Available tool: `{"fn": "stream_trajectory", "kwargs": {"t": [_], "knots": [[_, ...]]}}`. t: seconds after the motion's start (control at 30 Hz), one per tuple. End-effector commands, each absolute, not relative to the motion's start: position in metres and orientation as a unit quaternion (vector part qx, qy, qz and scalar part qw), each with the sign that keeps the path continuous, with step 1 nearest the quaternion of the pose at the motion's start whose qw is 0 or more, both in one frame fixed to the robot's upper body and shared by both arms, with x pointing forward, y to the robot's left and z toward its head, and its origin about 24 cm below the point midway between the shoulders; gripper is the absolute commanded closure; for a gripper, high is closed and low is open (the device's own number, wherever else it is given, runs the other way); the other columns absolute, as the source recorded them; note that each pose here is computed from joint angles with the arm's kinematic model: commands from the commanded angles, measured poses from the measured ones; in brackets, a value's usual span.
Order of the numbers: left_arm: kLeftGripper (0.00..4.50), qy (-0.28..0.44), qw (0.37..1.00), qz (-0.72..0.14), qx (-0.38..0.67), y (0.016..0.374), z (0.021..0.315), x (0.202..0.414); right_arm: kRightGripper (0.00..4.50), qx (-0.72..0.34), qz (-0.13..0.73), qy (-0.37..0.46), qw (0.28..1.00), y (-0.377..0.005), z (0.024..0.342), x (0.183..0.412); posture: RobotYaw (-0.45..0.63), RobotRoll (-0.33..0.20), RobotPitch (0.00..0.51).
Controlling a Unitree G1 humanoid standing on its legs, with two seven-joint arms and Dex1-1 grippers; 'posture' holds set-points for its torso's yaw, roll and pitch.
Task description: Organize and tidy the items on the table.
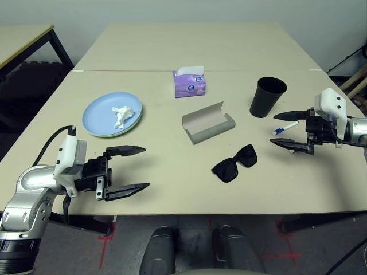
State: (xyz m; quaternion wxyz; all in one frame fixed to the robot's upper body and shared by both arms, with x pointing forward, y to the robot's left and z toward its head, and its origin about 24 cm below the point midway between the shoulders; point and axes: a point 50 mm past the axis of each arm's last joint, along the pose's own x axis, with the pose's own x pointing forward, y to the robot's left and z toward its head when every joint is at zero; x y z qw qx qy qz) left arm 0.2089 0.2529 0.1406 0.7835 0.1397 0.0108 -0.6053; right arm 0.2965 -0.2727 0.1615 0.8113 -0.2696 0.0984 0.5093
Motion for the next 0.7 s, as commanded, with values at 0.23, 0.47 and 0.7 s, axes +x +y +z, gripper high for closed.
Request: {"fn": "stream_trajectory", "kwargs": {"t": [0.23, 0.47, 0.7], "knots": [[0.02, 0.018, 0.768, -0.623, 0.151, 0.255, 0.139, 0.205, 0.00, -0.362, 0.522, 0.103, 0.765, -0.259, 0.186, 0.302, 0.05, 0.000, 0.071], [0.02, 0.016, 0.763, -0.628, 0.151, 0.253, 0.139, 0.205, 0.00, -0.267, 0.516, 0.109, 0.806, -0.232, 0.225, 0.315, 0.04, 0.000, 0.081], [0.02, 0.017, 0.762, -0.630, 0.149, 0.252, 0.139, 0.206, 0.00, -0.329, 0.560, 0.101, 0.753, -0.203, 0.243, 0.314, 0.04, 0.000, 0.086]]}}
